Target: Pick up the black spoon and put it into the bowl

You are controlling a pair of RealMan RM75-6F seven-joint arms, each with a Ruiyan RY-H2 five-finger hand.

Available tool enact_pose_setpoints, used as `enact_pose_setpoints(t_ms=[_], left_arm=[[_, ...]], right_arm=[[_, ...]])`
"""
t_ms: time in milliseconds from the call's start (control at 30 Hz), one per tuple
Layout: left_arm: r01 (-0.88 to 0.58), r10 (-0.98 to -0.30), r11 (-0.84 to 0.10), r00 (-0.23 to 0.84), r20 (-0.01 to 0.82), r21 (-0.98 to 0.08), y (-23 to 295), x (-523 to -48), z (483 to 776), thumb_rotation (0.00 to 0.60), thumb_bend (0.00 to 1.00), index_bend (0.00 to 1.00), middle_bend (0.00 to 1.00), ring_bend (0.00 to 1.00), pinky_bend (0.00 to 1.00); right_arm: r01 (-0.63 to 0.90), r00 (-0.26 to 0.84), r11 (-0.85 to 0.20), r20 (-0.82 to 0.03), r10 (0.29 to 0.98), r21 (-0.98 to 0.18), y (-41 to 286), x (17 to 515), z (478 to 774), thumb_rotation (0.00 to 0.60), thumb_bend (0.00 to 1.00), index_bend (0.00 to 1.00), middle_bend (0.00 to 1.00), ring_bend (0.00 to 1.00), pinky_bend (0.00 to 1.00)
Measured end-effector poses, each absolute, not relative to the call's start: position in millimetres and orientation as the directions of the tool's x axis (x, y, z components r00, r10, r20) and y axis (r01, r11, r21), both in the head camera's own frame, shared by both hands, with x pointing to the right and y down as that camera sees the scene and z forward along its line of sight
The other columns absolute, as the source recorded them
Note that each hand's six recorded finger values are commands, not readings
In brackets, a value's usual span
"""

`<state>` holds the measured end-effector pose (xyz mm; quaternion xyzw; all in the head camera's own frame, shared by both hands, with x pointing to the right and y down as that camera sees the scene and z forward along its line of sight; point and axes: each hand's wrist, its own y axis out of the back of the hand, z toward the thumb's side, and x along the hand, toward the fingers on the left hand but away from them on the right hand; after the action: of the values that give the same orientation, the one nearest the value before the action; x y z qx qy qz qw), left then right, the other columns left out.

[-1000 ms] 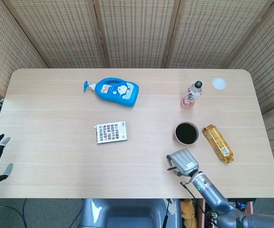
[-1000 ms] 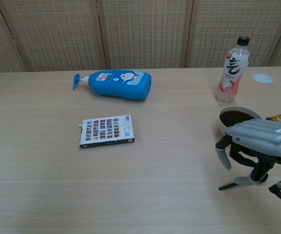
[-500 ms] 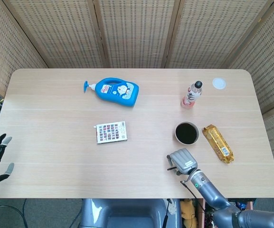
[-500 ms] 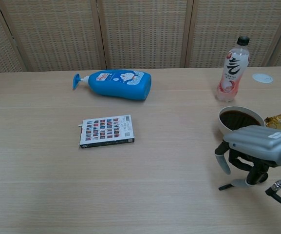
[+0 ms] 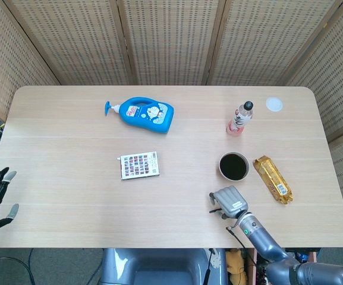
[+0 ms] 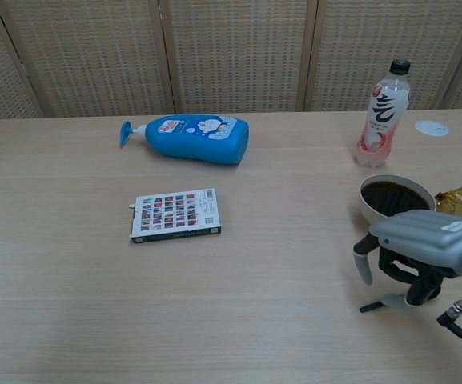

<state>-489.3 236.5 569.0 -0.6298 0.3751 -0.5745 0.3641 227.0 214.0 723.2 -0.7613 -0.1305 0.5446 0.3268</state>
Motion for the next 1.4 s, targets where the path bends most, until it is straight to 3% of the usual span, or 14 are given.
enact_pose_setpoints(t_ms=[1400], left_arm=[[-0.054,-0.889,-0.457,0.043,0.456,-0.888,241.1,-495.2,568.7,0.600,0.42,0.00,0.00,0.00,0.00]], right_arm=[[-0.183,0.361,-0.757,-0.759,0.542,-0.627,230.2,224.7,744.7,0.600,0.49,0.55,0.93,0.95,1.00]])
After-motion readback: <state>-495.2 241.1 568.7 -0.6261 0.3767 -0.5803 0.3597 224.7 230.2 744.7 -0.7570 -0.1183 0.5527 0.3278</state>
